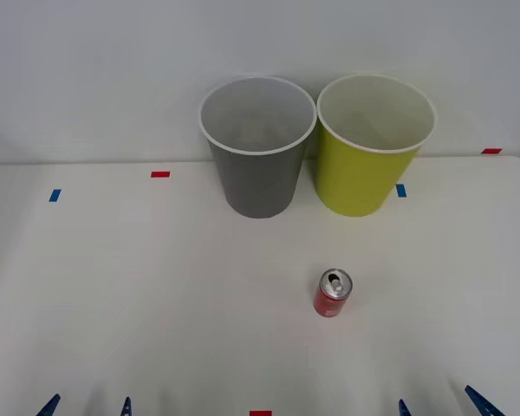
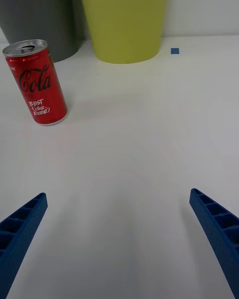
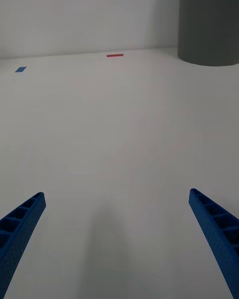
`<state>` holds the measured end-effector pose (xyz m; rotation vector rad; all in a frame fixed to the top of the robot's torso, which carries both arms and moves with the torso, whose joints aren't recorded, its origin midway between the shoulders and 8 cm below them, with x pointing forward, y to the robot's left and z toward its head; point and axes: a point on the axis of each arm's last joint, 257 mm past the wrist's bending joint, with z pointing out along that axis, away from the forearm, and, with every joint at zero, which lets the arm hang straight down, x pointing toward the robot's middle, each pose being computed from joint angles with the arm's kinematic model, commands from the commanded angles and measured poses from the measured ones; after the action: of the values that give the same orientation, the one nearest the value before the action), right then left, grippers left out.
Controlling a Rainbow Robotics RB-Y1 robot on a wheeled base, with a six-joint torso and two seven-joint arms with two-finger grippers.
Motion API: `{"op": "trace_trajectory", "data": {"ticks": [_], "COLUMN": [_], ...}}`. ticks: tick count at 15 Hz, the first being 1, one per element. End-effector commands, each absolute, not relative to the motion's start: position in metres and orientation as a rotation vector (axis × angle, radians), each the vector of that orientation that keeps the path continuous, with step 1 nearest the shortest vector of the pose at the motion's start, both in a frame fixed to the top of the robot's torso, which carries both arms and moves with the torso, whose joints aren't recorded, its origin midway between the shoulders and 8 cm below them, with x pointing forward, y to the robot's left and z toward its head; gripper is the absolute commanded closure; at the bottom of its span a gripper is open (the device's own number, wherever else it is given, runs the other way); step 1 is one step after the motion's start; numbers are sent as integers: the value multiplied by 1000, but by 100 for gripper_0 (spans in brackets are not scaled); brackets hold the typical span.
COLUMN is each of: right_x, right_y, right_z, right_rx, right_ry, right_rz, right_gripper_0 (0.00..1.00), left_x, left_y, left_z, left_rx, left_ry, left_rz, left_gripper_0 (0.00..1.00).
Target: Put cans in the gray bin and PET bottles in the light green bin.
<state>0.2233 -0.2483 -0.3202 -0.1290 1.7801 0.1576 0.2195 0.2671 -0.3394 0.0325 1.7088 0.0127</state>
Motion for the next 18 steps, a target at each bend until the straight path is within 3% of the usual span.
{"op": "trace_trajectory", "data": {"ticks": [1,12,18], "right_x": [223,225,228], "right_y": [-248,-251,-239], "right_z": [-320,-333,-308], "right_rx": [-129,-111,-221], "right_ry": [1780,1803,1664], "right_rz": [158,149,139], "right_gripper_0": [0,0,0], "left_x": [219,219,219], "left_y": [267,267,267], "left_z": [-339,-339,-339], "left_rx": [33,33,33], "left_ry": [1709,1709,1709], "left_rz": [13,13,13], "left_gripper_0": [0,0,0]}}
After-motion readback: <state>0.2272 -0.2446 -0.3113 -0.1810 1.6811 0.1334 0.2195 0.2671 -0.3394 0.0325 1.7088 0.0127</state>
